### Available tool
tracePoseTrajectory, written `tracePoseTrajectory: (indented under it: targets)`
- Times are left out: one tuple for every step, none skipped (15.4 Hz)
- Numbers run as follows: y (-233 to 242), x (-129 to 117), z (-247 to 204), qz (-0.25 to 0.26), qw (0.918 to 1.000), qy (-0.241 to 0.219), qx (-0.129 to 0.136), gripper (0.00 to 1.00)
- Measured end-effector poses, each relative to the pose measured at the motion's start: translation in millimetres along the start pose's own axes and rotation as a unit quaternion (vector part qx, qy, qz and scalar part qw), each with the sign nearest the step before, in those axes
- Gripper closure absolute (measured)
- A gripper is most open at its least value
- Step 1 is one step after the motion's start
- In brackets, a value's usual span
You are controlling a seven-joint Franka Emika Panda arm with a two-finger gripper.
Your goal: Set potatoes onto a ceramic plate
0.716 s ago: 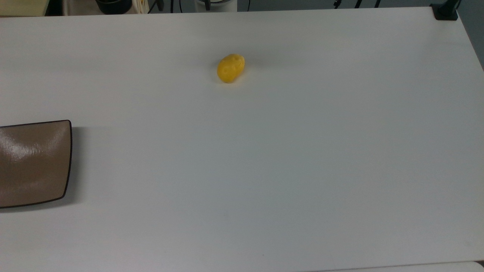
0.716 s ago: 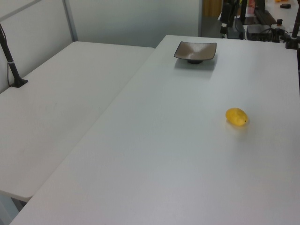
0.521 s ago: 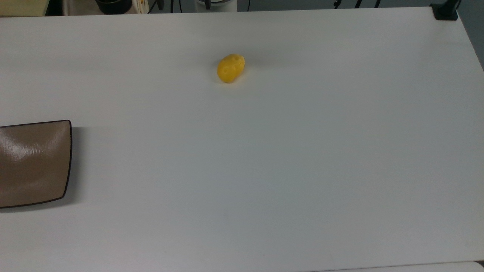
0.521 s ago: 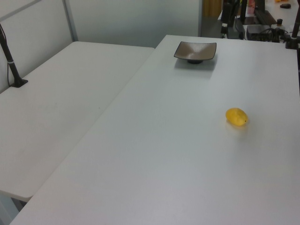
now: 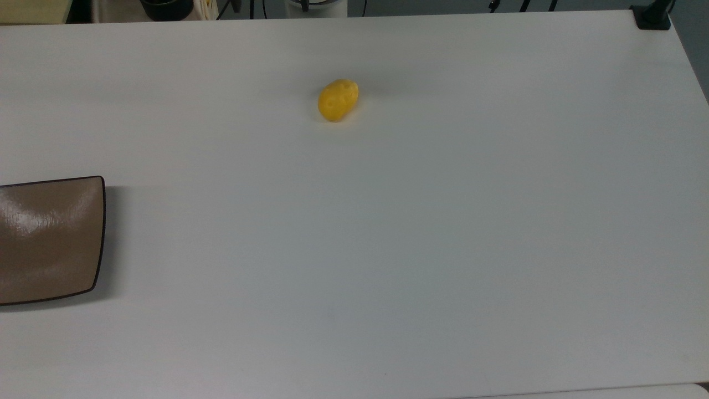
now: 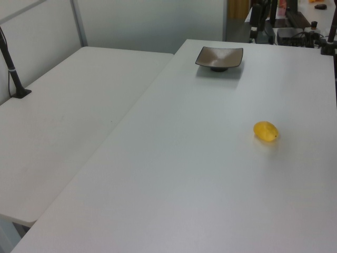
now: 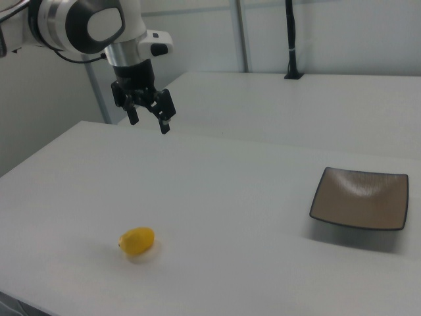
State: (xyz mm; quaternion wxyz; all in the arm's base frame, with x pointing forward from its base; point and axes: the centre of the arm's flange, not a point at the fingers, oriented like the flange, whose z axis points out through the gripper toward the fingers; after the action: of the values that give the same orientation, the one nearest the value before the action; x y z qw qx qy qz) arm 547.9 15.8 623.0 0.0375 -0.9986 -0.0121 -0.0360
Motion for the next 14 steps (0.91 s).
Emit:
tracePoseTrajectory:
  targets:
    - [0.0, 0.0, 0.0, 0.000, 1.0000, 0.000, 0.000, 0.00]
    - [0.0, 0.0, 0.0, 0.000, 1.0000, 0.000, 0.000, 0.00]
    - [0.0, 0.0, 0.0, 0.000, 1.0000, 0.000, 0.000, 0.00]
    - [0.0, 0.0, 0.0, 0.000, 1.0000, 0.000, 0.000, 0.00]
    - [0.0, 0.0, 0.0, 0.000, 1.0000, 0.000, 0.000, 0.00]
    - [0.0, 0.0, 0.0, 0.000, 1.0000, 0.000, 0.000, 0.00]
    - [0.0, 0.0, 0.0, 0.000, 1.0000, 0.000, 0.000, 0.00]
    - [0.0, 0.0, 0.0, 0.000, 1.0000, 0.000, 0.000, 0.00]
    - [0.0, 0.0, 0.0, 0.000, 1.0000, 0.000, 0.000, 0.00]
    - [0.0, 0.0, 0.0, 0.000, 1.0000, 0.000, 0.000, 0.00]
    - [-0.1, -0.2, 0.2, 0.000, 1.0000, -0.001, 0.000, 0.00]
    - [-0.4, -0.7, 0.6, 0.000, 1.0000, -0.003, 0.000, 0.00]
    - [-0.9, -1.2, 1.1, -0.001, 1.0000, -0.006, 0.000, 0.00]
    - [-1.4, -1.5, 1.3, -0.001, 1.0000, -0.007, 0.000, 0.00]
